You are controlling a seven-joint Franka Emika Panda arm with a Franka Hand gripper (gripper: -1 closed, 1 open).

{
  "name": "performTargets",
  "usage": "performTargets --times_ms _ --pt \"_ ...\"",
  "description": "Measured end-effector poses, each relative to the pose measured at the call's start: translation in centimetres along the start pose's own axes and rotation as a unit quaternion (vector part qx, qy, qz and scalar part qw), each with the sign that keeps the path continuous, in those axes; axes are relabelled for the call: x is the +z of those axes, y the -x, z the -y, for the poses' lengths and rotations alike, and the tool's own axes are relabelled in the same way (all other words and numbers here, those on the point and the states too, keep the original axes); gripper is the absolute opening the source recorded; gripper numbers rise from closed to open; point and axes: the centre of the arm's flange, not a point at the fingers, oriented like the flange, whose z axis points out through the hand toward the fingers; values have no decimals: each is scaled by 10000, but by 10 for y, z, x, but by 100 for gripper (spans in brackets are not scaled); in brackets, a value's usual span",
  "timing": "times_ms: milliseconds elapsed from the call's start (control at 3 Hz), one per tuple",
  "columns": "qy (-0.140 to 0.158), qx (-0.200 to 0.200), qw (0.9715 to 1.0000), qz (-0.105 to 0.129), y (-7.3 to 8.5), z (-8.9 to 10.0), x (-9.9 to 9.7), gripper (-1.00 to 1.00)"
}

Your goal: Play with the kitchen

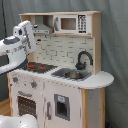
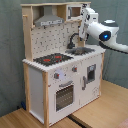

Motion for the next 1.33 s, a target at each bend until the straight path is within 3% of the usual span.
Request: performTargets --times_ms 333,667,1333 --pt "329 -263 9986 332 10 -13 9 100" --pt "491 -315 9956 731 29 -16 6 100" --pt "598 -134 9891 1340 55 -15 -18 100"
